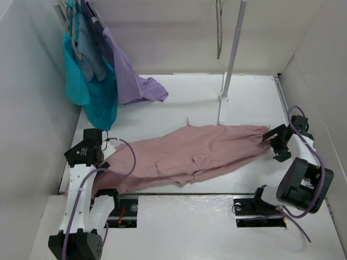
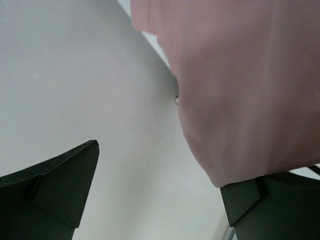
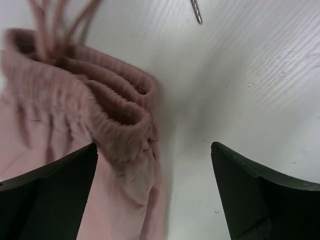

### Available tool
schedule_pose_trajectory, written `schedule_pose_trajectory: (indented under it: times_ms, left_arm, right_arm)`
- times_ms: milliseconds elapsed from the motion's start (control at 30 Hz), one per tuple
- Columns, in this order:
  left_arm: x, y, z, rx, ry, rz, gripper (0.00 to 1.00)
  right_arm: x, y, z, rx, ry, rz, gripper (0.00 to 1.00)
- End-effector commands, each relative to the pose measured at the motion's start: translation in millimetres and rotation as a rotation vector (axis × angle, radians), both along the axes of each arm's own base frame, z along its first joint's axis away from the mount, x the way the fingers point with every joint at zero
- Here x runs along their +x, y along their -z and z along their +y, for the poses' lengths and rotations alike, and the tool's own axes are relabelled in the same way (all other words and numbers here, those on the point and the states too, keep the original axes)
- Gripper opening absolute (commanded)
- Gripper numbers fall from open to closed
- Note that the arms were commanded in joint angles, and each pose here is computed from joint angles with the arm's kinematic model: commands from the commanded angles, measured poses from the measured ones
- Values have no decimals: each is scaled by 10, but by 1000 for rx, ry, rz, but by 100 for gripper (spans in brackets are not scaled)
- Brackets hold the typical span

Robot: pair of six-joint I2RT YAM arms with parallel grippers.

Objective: Place the trousers on the hanger
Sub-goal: Fold the trousers at the center of the board.

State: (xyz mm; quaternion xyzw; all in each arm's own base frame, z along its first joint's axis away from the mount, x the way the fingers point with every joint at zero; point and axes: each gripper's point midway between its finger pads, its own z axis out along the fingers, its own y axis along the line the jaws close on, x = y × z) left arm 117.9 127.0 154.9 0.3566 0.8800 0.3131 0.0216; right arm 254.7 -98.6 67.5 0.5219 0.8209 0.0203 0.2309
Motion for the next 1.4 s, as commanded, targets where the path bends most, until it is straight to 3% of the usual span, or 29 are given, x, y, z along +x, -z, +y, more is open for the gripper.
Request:
schedule_pose_trajectory:
  times_ms: [0,100,200,233,333,367,467,633,700,900,1133,1367]
  left_arm:
    - [-12,97,-146,-119,-25,49,94]
    - [-48,196,-152,-138,-56,91,94]
    - [-229,312,-29,-86,-81,191,95]
    - [-316,380,-2,-72,-90,232,97]
    - [-480,418,102,-21,-128,295,100]
    - [-508,438,109,-22,-127,310,100]
    - [-480,404,118,-42,-139,300,100]
    - [-113,258,-43,-184,-63,184,100]
    - [122,184,-232,-309,12,104,100]
    - [439,159,-719,-572,226,27,100]
    - [621,9,-968,-695,291,-43,100]
    - [917,-601,-1232,-834,305,-251,100]
  right_arm:
    - [92,239,114,80,-29,-19,100]
    - [92,424,115,104,-27,29,100]
    - [182,475,44,95,-42,48,89]
    - [206,477,32,96,-42,50,75]
    - [263,493,17,102,-55,54,55]
    - [298,463,0,98,-56,45,35]
    - [384,380,-124,49,-49,40,0]
    - [534,81,-429,-80,0,21,0]
    - [618,-93,-570,-134,58,-11,0]
    - [878,-256,-692,-133,143,-93,0]
    - [990,-327,-814,-175,161,-118,0]
    - [1109,-175,-786,-131,128,-101,0]
